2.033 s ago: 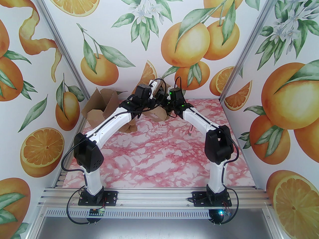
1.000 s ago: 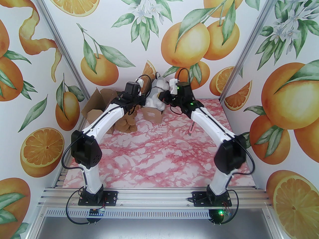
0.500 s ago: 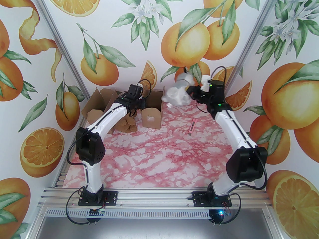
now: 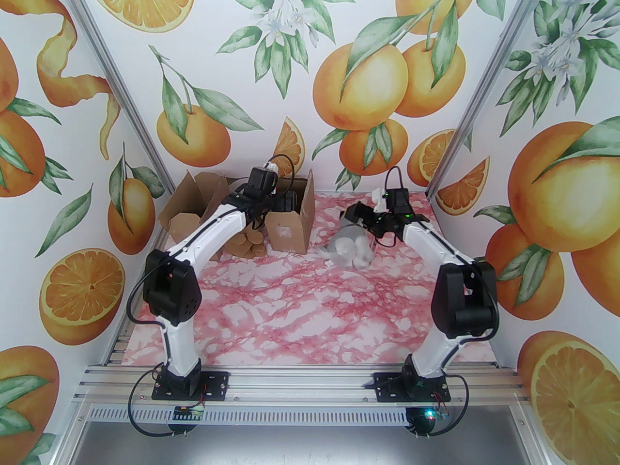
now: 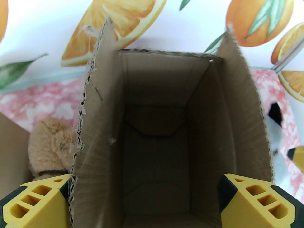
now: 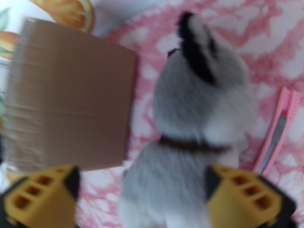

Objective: Unpack the express box

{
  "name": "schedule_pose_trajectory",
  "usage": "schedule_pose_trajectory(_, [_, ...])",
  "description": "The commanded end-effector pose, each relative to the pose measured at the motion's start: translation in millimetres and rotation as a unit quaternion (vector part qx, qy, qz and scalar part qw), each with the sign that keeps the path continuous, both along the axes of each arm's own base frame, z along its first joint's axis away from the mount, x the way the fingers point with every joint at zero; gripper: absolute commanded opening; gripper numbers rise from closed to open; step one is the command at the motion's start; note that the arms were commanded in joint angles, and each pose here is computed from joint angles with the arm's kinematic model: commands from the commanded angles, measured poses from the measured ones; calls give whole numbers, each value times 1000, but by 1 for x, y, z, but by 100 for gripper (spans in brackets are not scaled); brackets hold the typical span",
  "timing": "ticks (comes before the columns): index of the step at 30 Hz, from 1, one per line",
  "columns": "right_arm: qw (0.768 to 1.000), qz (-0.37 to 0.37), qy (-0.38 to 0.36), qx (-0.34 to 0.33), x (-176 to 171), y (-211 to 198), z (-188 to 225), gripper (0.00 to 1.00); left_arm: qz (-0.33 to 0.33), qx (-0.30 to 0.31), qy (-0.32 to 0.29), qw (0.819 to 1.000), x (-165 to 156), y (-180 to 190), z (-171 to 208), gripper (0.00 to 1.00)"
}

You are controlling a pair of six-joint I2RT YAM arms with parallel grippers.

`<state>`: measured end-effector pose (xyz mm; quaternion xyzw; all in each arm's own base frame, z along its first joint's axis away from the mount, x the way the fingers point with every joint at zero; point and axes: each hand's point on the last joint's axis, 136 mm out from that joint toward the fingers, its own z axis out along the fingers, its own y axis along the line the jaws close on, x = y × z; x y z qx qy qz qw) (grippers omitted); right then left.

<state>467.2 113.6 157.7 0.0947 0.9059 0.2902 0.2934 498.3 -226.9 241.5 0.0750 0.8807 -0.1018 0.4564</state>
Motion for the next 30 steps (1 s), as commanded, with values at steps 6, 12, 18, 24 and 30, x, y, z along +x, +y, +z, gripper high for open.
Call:
schedule_pose_trajectory(6, [964,-103,-187,-160,-64,-64,62,100,-5,24,-247,969,-116,56,123,100])
schedule_pose_trajectory(12, [925,-158,-230,-259,-143,-112,48,100,45,75,-239,967,-197,130,103,100])
schedule_pose_trajectory(18, [909,-166,-252,-288,-150,-126,-1,100,156,156,-163,962,-242,210,-5,100])
schedule_pose_trajectory(24, [902,-169,-293,-270,-107,-120,-17,100,225,127,-207,944,-212,235,-61,100])
schedule_pose_trajectory(30, [890,-112,-355,-263,-81,-95,-20,100,126,134,-198,963,-151,210,-99,100])
